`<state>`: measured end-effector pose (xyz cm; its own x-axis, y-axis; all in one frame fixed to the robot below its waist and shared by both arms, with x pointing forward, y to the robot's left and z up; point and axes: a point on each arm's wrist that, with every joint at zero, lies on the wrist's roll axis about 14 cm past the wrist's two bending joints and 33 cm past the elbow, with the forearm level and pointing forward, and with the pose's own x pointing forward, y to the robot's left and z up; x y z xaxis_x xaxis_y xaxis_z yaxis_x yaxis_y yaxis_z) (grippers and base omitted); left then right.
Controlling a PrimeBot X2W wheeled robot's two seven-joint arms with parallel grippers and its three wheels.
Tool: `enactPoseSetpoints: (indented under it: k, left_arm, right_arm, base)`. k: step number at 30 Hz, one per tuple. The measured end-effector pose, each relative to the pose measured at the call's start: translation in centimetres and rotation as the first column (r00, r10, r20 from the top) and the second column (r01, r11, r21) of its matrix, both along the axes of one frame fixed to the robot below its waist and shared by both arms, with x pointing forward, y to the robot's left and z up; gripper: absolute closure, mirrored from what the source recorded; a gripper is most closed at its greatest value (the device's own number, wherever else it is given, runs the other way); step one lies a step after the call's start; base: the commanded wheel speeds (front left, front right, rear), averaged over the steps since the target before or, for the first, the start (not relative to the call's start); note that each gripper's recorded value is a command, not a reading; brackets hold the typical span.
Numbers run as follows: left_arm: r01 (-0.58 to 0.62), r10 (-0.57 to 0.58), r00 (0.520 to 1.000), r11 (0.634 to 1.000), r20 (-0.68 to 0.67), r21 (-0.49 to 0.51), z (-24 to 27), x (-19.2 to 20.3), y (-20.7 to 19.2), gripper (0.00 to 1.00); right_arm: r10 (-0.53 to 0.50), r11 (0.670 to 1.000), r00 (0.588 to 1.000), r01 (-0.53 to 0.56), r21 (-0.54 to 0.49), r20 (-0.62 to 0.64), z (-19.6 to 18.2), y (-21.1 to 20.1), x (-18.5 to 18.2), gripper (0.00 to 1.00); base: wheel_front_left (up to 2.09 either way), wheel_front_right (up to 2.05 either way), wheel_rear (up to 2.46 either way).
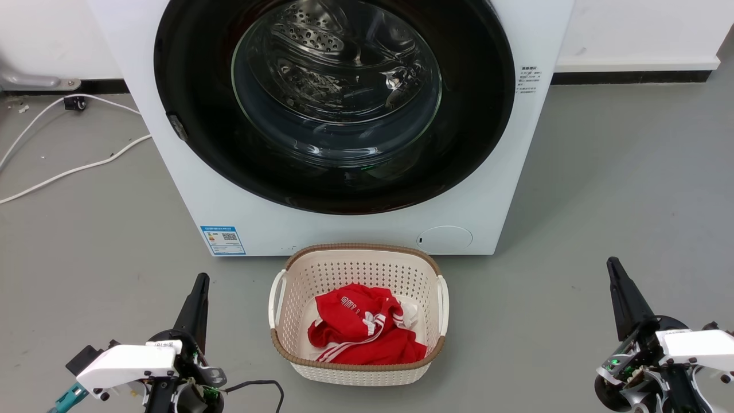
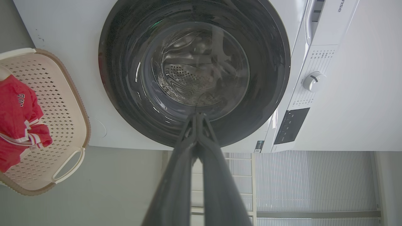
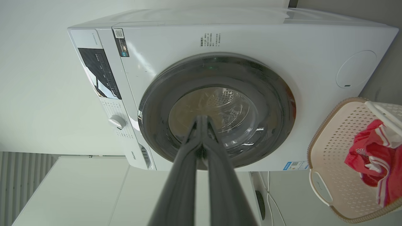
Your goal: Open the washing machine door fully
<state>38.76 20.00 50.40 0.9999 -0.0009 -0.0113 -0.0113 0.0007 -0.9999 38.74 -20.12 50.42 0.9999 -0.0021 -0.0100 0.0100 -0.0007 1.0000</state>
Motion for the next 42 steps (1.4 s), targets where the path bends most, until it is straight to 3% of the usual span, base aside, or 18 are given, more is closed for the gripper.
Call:
enactPoseSetpoints:
  k: [4,5,9,16,27,33,42]
  left_arm:
    - [0.0,0.0,1.0,1.0,0.0,0.001,0.0,0.0,0.0,1.0]
    - [0.001,-0.001,1.0,1.0,0.0,0.001,0.0,0.0,0.0,0.0]
    - [0.002,-0.003,0.999,1.0,-0.045,-0.006,-1.5,-0.7,-0.2,0.0]
    - [-0.003,0.004,1.0,1.0,-0.024,0.013,-0.8,-0.5,-0.7,0.0]
    - [-0.027,0.022,0.999,0.986,0.03,0.167,1.0,-0.2,-0.6,0.0]
    - [-0.048,0.031,0.998,0.953,0.062,0.299,2.0,-0.1,-0.4,0.0]
    - [-0.074,0.033,0.995,0.878,0.095,0.473,3.0,0.0,-0.4,0.0]
  right_arm:
    - [0.0,1.0,1.0,0.0,0.0,0.0,0.0,0.0,0.0,1.0]
    - [0.002,1.0,1.0,-0.002,0.0,0.0,0.0,0.0,0.0,0.0]
    - [-0.003,1.0,0.999,0.003,0.004,-0.044,-1.5,0.0,-0.7,0.0]
    - [-0.018,1.0,1.0,0.018,-0.022,-0.024,-0.8,0.2,-0.6,0.0]
    - [-0.037,0.978,0.999,0.044,-0.206,0.038,1.2,0.0,-0.4,0.0]
    - [-0.018,0.923,0.997,0.046,-0.382,0.076,2.5,0.5,-0.5,0.0]
    - [0.021,0.798,0.994,0.048,-0.601,0.107,3.4,1.8,-0.7,0.0]
  base:
    - [0.0,0.0,0.0]
    - [0.0,0.0,0.0]
    - [0.0,0.0,0.0]
    - [0.0,0.0,0.0]
    - [0.0,0.0,0.0]
    - [0.0,0.0,0.0]
    - [0.0,0.0,0.0]
